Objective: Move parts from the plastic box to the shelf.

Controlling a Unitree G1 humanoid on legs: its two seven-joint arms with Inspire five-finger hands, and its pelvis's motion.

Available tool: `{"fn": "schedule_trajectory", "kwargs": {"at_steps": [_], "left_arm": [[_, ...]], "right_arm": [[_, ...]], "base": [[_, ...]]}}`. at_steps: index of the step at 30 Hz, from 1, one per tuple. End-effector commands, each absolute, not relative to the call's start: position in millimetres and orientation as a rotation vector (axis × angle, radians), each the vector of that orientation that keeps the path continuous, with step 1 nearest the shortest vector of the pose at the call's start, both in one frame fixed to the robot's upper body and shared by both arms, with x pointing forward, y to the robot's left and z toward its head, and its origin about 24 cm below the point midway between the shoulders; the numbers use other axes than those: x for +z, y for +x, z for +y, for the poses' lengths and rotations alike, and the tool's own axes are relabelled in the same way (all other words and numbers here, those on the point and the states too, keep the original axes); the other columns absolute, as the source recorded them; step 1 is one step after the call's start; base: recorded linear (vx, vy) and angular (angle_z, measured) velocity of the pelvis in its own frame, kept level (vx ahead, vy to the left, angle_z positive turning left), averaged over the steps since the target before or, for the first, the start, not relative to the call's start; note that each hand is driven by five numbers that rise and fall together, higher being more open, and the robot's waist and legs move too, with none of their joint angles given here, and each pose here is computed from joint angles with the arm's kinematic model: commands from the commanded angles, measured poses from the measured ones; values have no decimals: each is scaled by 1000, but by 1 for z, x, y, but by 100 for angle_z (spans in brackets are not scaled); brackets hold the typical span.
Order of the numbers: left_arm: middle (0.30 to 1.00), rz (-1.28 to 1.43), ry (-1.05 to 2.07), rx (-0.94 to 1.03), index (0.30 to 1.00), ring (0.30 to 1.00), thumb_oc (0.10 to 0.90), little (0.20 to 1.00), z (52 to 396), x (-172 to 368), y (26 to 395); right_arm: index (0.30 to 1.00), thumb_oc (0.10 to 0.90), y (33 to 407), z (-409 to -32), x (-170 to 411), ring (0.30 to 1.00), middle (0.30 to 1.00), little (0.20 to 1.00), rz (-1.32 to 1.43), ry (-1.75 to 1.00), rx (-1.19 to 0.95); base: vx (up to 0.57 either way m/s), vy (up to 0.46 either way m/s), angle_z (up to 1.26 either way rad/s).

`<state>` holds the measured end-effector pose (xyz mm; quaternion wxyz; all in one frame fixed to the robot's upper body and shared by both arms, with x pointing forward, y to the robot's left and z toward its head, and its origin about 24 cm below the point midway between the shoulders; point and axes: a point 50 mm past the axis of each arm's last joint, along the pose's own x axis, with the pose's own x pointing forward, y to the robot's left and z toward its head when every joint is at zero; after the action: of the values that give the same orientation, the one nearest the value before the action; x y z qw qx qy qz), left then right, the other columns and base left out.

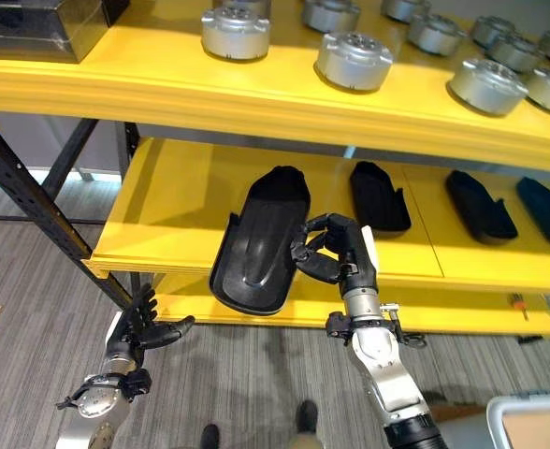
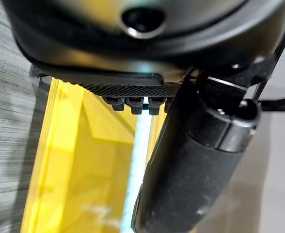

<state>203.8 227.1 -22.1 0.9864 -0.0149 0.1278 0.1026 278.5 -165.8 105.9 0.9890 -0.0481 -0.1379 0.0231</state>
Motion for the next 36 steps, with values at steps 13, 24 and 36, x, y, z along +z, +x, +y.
{"fn": "schedule_trajectory", "kwargs": {"at_steps": [13, 24, 36], "left_arm": [[1000, 15, -106, 33, 1000, 1000, 900, 1000, 211, 27, 223], [1000, -82, -132, 36, 1000, 1000, 900, 1000, 213, 49, 233], [1000, -116, -141, 42, 1000, 1000, 900, 1000, 212, 56, 235]], "right_arm": [[300, 400, 324, -152, 225, 300, 300, 300, -690, -162, 71], [300, 400, 353, -151, 289, 300, 300, 300, -785, -223, -25], [300, 400, 363, -165, 333, 300, 300, 300, -833, -295, -132]], "base": [[-8, -129, 21], [-55, 17, -1], [-1, 14, 0]]}}
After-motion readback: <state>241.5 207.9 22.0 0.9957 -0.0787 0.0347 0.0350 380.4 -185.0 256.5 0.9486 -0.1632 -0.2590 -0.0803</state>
